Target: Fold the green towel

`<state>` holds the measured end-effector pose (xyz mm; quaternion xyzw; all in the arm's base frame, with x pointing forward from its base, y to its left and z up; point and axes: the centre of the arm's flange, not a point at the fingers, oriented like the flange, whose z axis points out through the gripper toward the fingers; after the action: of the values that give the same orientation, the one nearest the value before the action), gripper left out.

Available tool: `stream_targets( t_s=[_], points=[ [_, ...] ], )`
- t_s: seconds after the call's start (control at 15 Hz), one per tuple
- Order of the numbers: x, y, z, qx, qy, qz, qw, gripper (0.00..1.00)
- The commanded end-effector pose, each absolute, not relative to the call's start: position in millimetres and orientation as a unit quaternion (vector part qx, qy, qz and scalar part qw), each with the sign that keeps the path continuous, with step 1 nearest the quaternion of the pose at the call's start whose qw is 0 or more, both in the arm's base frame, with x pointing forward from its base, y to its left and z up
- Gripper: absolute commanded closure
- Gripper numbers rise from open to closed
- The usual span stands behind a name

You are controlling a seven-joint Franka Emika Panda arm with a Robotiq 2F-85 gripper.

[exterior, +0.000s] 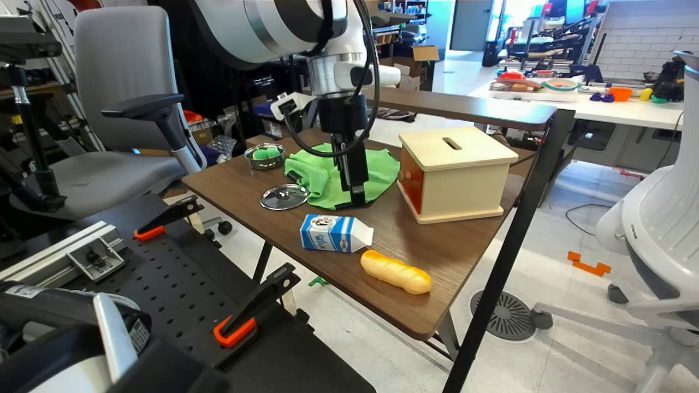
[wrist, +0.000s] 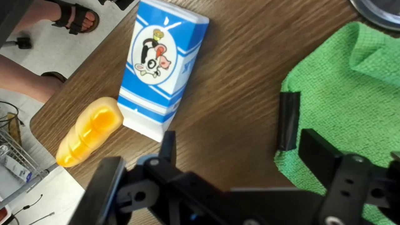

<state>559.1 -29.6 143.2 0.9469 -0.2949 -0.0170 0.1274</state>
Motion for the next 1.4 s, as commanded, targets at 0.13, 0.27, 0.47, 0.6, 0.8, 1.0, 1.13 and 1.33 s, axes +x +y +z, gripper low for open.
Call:
stream_targets(
  t_s=[0.13, 0.27, 0.47, 0.6, 0.8, 1.0, 1.13, 1.33],
  points=[
    [561.6, -26.0, 126.4, 0.942, -0.308, 0.007, 0.134, 0.00],
    [562.9, -25.0, 121.8, 0.941, -0.310, 0.009, 0.139, 0.00],
    [568.0, -24.5, 118.4, 0.938, -0.314, 0.010, 0.143, 0.00],
    [572.2, -24.2, 116.0, 0.938, -0.316, 0.010, 0.143, 0.00],
    [577.8, -23.5, 109.8, 0.938, -0.313, 0.007, 0.146, 0.00],
    [581.7, -20.4, 105.1, 0.940, -0.309, 0.004, 0.146, 0.00],
    [585.0, -17.2, 103.0, 0.940, -0.307, 0.003, 0.147, 0.28],
    [589.7, -11.4, 105.0, 0.942, -0.300, 0.008, 0.148, 0.43]
  ],
)
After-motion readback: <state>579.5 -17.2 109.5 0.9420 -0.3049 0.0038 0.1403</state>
